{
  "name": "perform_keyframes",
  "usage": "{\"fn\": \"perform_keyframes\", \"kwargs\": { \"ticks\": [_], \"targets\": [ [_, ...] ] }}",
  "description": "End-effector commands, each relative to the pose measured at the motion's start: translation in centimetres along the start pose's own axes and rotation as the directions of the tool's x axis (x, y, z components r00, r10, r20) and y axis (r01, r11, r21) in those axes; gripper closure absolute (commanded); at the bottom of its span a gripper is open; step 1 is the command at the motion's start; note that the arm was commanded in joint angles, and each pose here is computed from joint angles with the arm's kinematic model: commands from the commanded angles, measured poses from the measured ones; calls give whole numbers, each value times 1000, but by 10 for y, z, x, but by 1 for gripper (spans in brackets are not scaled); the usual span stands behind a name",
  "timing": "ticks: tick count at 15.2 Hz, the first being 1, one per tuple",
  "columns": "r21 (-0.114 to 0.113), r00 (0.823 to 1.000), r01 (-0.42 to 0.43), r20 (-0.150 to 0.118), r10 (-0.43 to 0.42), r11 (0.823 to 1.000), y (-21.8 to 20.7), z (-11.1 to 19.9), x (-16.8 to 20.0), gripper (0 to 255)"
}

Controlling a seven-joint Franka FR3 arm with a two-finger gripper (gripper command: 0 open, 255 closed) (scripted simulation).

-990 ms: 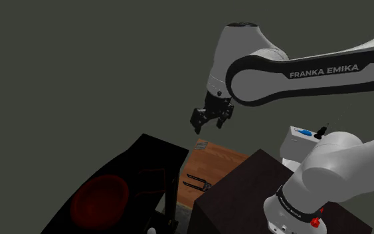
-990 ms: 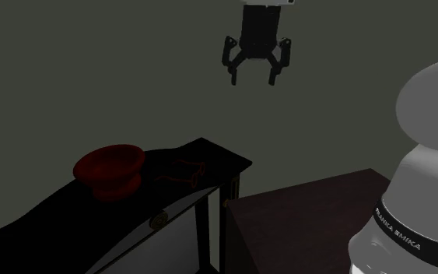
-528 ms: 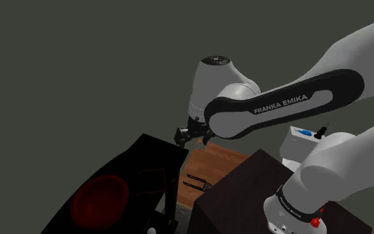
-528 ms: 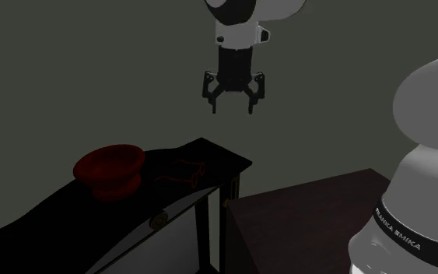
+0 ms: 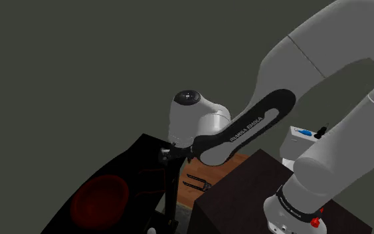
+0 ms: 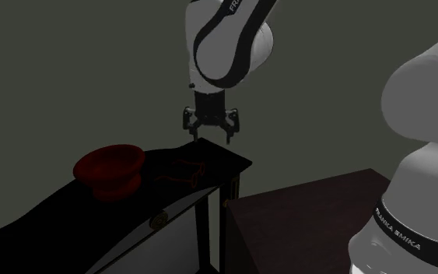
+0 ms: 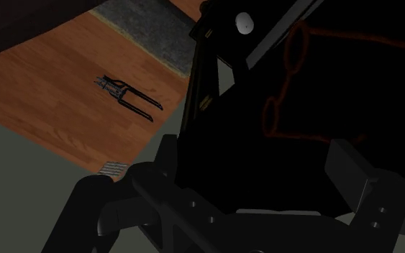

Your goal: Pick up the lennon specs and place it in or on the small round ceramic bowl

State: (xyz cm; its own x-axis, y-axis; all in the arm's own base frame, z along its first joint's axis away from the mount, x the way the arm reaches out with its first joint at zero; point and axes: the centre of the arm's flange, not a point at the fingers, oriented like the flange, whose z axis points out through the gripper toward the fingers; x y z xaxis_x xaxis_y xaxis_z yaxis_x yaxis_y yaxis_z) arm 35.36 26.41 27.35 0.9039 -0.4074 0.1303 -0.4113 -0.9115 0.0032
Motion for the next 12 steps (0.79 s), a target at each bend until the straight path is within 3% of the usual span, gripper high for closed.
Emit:
{"fn": "perform_keyframes", "kwargs": {
  "ticks": [1, 6, 12],
  "targets": [
    [0, 999, -29, -14, 29, 1000, -16, 21, -2, 0],
    [-15, 995, -98, -35, 97, 995, -53, 78, -5, 0],
    [-17, 994, -107, -38, 106, 994, -58, 111, -5, 0]
  ]
}}
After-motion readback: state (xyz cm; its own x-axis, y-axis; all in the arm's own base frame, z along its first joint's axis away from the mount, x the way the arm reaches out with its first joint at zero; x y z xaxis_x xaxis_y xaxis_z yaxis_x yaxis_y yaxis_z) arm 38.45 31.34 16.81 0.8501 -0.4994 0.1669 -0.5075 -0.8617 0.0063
